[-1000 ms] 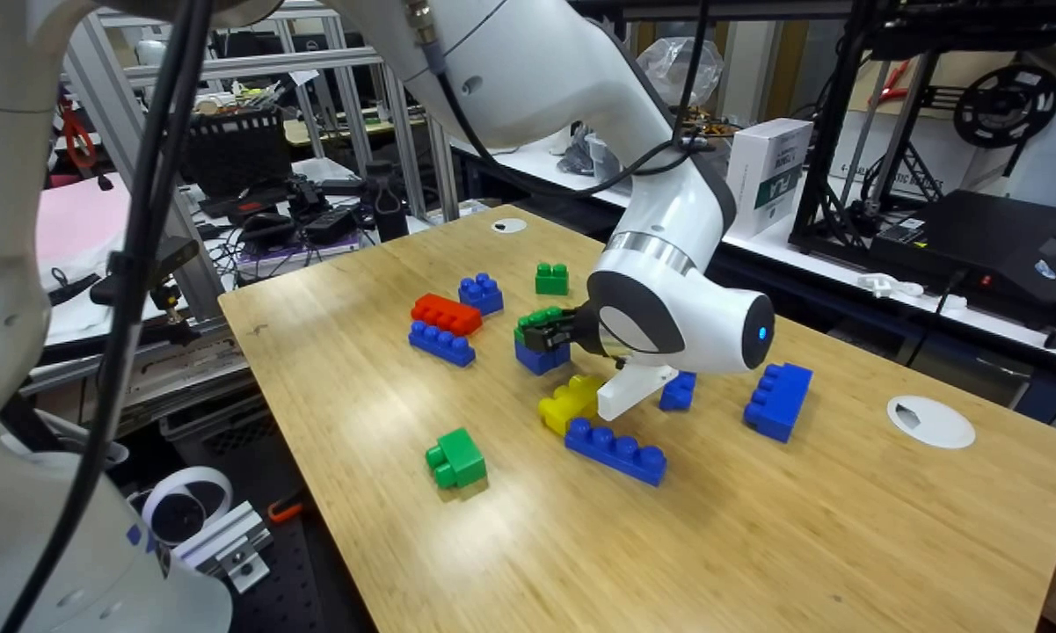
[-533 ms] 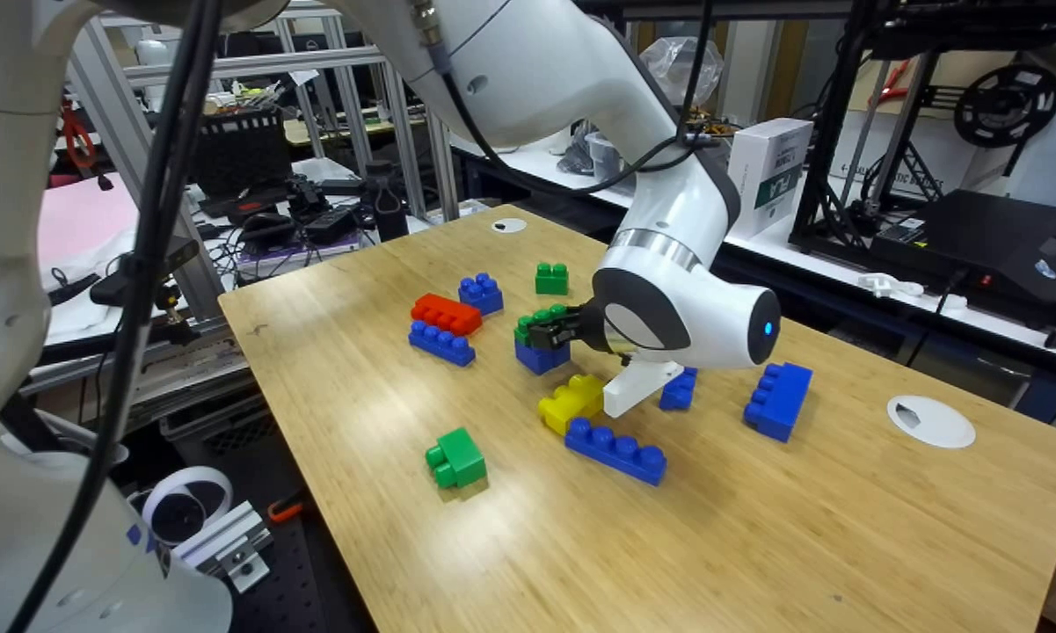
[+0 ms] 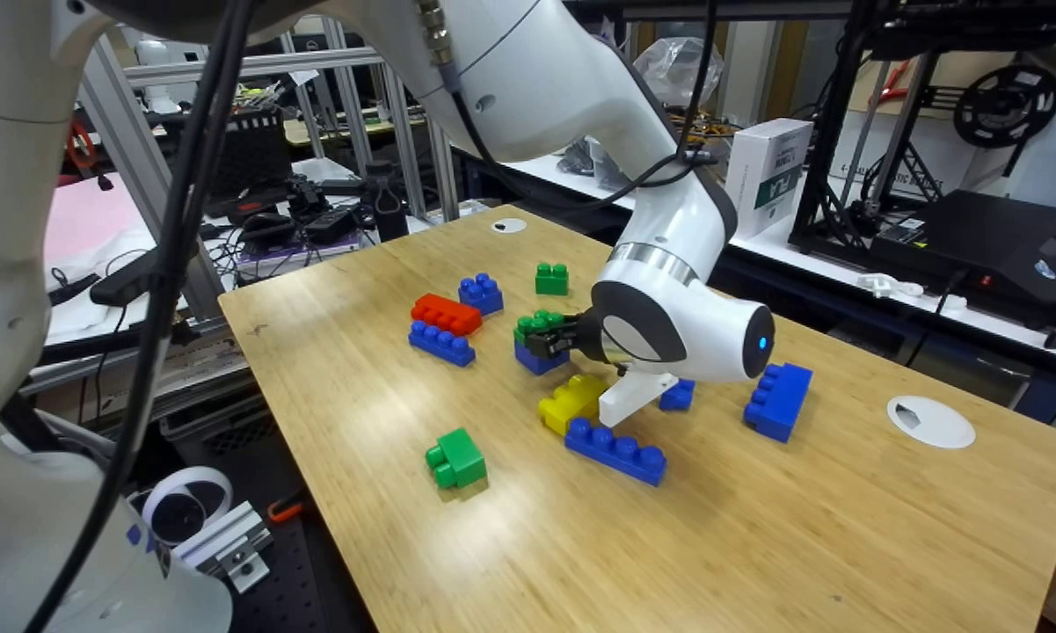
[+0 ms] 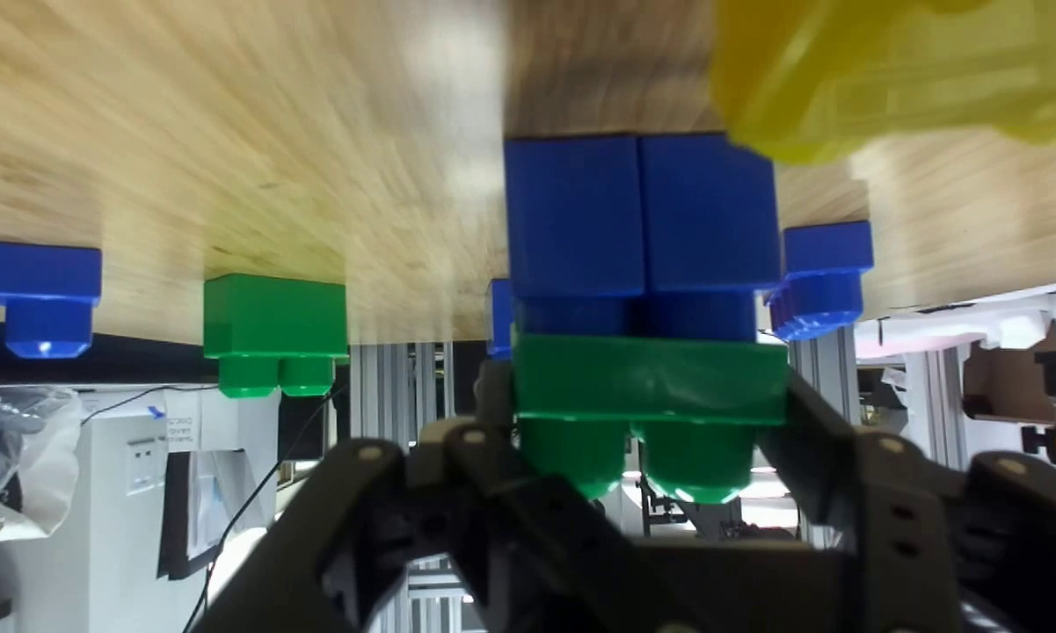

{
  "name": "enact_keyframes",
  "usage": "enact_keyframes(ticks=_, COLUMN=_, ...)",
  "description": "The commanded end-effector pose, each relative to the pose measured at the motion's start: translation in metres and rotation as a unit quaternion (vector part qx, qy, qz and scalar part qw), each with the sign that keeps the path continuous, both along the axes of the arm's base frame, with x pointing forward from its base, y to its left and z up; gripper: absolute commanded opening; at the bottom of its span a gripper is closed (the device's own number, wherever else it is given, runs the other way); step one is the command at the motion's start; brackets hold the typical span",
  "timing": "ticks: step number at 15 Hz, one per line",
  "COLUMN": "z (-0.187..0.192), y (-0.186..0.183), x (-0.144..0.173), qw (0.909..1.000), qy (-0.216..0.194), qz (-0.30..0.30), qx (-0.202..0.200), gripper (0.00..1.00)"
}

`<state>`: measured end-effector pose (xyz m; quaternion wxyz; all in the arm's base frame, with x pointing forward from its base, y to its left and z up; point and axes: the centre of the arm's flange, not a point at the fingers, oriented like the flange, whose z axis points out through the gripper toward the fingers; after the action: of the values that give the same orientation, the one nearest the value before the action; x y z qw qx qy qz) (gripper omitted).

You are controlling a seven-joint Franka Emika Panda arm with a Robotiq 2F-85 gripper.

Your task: Turn the blue legos with the green legos on the top anti clockwise then put the green legos on top of the same legos

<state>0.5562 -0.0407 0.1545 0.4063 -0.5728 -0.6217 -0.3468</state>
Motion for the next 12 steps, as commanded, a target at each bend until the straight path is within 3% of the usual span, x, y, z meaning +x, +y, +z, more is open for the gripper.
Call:
enact_keyframes(ticks=1, z=-0.0066, y=-0.002, x=0.0035, qw=0.9999, qy=-0.007, qz=0.006, qx=0.013, gripper=0.45)
enact_keyframes(ticks=12, z=-0.0109, y=-0.0027, x=0.003, qw=0.9999, qy=-0.006, qz=0.008, qx=0.014, gripper=0.45)
